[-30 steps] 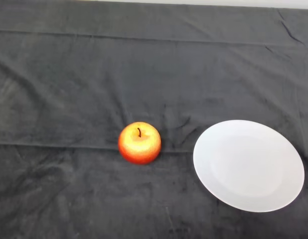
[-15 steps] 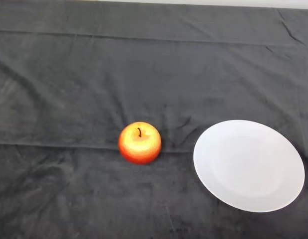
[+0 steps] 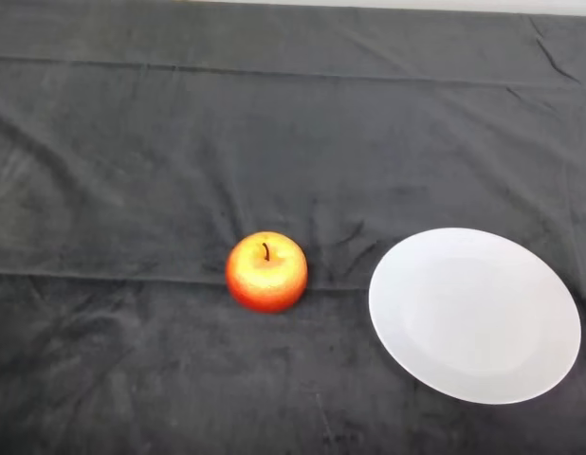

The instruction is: Move the apple to the plate

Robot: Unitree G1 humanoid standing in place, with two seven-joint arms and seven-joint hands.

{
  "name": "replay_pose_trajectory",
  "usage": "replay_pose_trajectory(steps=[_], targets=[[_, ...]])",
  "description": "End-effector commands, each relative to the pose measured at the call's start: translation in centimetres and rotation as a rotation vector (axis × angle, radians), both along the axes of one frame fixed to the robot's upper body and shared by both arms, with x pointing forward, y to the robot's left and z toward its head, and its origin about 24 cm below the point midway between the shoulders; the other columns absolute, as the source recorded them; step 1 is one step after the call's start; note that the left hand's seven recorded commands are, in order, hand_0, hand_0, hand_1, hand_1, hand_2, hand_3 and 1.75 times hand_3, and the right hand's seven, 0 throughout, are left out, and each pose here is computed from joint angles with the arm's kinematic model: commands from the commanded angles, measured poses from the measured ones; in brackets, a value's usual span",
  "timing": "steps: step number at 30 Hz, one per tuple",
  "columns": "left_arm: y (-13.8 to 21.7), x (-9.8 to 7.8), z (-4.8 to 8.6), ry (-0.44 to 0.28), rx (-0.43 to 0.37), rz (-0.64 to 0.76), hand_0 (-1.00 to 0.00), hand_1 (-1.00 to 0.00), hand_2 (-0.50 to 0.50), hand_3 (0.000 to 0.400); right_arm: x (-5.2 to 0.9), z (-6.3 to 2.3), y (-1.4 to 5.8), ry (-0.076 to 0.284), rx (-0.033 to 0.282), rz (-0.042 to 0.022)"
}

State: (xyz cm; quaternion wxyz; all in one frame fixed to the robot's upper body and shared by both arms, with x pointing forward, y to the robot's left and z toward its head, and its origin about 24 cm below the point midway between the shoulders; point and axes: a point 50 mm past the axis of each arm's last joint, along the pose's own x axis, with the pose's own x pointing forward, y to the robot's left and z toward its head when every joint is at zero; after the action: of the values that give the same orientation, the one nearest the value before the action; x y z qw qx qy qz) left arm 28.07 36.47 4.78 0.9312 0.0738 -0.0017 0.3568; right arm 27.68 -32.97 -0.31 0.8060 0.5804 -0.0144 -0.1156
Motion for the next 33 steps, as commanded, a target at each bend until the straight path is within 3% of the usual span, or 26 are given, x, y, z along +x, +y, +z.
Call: replay_pose_trajectory(steps=[1, 17, 33], targets=[[-1.8, 2.0, 1.5, -0.058, 0.042, -0.090, 0.00, 0.00, 0.00, 0.000, -0.06, 0.30, -0.54, -0.006, 0.012, -0.0200], [-9.0, 4.3, 1.4, -0.033, 0.198, -0.432, 0.00, 0.00, 0.00, 0.000, -0.06, 0.29, -0.52, -0.006, 0.010, -0.0198], [-15.5, 3.8, 2.4, -0.019, 0.328, -0.703, 0.00, 0.00, 0.00, 0.000, -0.06, 0.29, -0.48, -0.003, 0.005, -0.0191]])
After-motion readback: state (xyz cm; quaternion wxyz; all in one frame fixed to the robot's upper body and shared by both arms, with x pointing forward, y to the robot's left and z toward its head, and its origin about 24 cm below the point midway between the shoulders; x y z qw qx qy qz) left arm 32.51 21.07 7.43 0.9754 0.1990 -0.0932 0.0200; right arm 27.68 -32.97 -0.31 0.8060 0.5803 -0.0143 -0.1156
